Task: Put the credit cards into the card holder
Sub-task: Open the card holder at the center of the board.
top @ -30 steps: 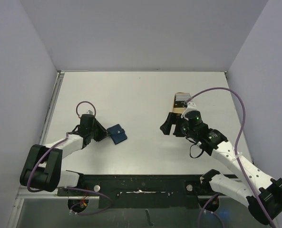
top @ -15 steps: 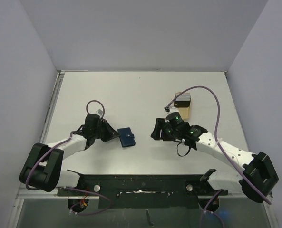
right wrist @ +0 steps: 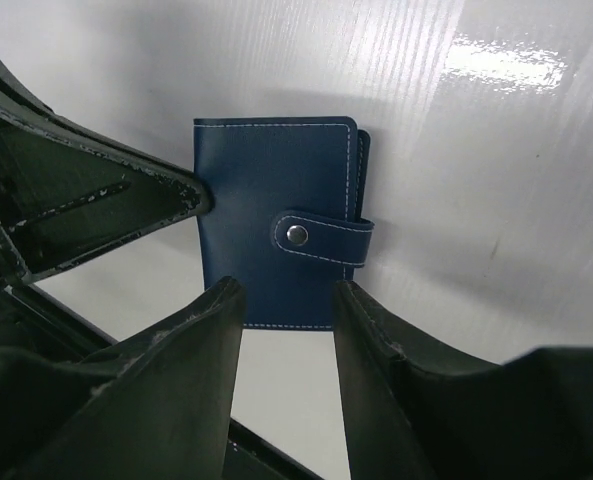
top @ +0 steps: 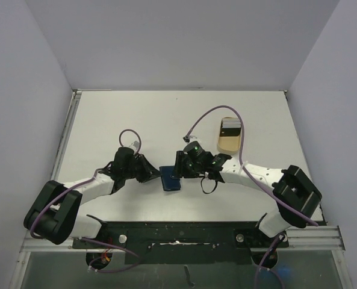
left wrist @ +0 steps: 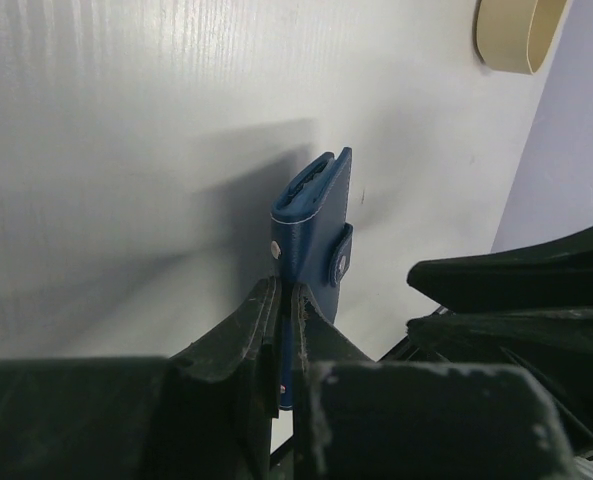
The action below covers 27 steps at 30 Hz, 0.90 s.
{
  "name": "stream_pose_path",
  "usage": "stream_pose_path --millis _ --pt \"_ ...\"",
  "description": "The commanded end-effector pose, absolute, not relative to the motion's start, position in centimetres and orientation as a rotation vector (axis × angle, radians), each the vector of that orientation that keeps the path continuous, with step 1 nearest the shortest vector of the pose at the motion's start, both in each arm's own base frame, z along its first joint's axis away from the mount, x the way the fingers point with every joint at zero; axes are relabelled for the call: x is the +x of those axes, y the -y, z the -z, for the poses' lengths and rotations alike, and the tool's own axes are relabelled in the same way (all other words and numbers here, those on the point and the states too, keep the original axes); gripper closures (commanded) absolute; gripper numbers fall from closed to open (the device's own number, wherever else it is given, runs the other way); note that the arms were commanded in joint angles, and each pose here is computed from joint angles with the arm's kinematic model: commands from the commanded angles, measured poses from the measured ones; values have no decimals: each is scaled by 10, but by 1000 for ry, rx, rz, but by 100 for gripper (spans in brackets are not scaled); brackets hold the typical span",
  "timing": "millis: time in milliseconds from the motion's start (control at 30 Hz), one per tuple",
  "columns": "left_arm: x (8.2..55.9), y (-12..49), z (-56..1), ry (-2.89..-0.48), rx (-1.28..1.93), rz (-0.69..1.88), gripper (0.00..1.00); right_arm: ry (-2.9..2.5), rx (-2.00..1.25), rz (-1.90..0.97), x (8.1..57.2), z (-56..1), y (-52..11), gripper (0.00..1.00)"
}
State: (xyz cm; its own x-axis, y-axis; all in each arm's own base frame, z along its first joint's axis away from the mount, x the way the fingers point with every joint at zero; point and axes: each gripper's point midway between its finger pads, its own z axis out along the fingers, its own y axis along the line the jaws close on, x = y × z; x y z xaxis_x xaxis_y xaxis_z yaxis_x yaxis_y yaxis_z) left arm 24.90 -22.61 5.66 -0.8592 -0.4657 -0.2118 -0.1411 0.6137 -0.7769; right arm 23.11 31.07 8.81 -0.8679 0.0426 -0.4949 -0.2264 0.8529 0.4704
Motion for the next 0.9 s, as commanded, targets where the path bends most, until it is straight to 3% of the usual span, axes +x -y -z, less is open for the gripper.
stream_pose_path --millis 0,567,867 --pt "256 240 -78 -2358 -429 1222 100 -2460 -109 -806 246 -107 -337 59" --pt "250 249 -70 -2396 -417 1244 100 -2595 -184 -650 246 -46 -336 59" --pt "250 248 -69 -2407 -412 1228 100 -2578 -165 -402 253 -36 -304 78"
